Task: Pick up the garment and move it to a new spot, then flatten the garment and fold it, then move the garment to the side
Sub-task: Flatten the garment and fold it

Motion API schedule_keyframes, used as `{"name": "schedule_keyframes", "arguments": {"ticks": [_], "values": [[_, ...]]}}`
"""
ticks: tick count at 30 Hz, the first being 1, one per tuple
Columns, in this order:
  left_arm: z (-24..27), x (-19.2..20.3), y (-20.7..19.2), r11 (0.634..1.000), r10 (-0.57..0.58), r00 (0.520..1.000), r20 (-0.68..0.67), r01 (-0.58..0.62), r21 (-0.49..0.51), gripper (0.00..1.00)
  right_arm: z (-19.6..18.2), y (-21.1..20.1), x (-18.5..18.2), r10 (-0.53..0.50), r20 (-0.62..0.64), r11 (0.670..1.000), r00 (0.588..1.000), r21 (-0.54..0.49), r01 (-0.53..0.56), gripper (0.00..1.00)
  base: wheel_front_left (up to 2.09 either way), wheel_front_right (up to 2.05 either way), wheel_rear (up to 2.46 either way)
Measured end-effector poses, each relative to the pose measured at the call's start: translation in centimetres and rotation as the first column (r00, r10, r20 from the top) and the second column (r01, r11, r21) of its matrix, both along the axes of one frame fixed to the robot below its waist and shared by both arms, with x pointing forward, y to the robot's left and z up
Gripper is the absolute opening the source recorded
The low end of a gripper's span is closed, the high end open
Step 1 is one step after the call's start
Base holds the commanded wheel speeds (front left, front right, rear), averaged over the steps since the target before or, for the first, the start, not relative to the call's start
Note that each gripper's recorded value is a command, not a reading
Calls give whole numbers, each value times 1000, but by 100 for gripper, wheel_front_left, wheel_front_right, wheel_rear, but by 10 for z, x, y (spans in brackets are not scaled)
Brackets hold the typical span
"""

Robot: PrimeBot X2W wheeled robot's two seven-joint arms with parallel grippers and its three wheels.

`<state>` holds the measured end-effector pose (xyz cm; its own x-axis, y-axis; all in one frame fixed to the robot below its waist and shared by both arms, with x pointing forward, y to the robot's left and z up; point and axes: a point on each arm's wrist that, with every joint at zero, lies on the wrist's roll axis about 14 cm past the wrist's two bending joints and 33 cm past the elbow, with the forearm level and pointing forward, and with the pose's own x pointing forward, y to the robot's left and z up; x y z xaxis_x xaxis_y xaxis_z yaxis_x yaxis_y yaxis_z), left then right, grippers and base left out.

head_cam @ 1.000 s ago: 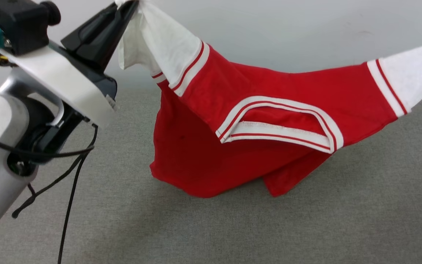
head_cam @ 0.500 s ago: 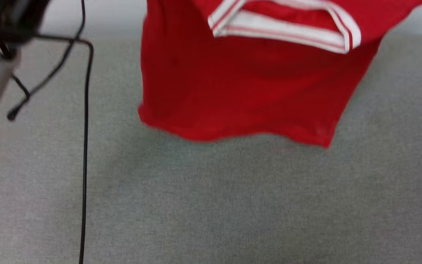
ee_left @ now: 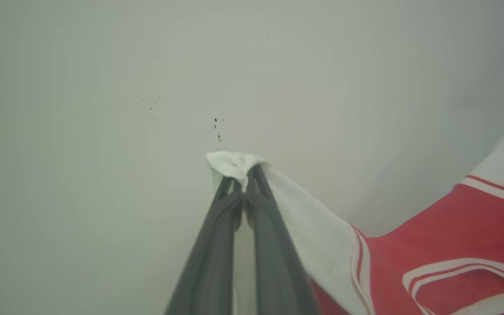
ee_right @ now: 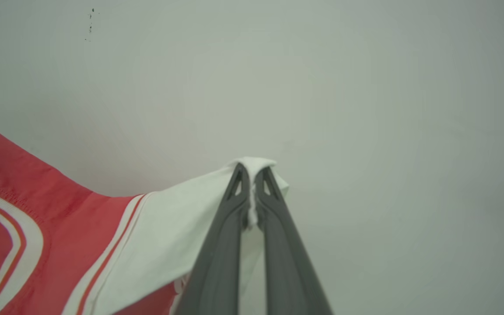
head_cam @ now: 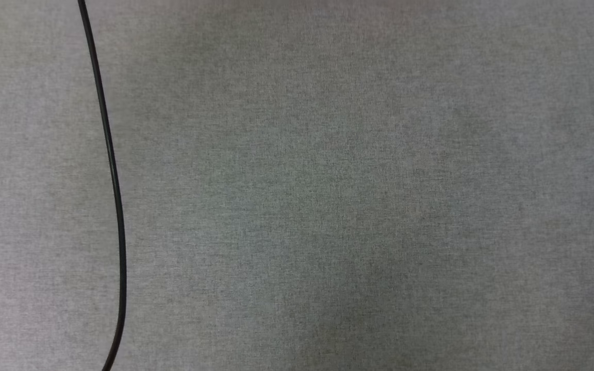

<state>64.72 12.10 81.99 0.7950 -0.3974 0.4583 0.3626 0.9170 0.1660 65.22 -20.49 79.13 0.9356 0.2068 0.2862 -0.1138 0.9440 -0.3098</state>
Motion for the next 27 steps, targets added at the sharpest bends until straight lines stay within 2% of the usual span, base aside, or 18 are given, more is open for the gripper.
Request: {"name": "schedule_keyframes", "arguments": {"ticks": [5,13,21,25,27], "values": [[-27,25,12,999,29,998,-56,-30,-17,0,-20,4,22,-9,-29,1000,1000,-27,8,0,0,0,0],[-91,48,19,998,28,989,-148,-35,-46,0,-87,13,46,22,-132,1000,991,-8,-23,0,0,0,0],[-158,25,19,999,9,972,-236,-18,-39,0,-163,37,25,101,-249,995,963,43,-93,0,0,0,0],[-189,0,24,999,18,957,-290,-26,-22,0,-177,43,5,144,-246,986,959,113,-119,0,0,0,0],[-207,-17,30,999,28,945,-325,-37,-22,0,-189,47,-9,160,-261,985,952,106,-136,0,0,0,0]]}}
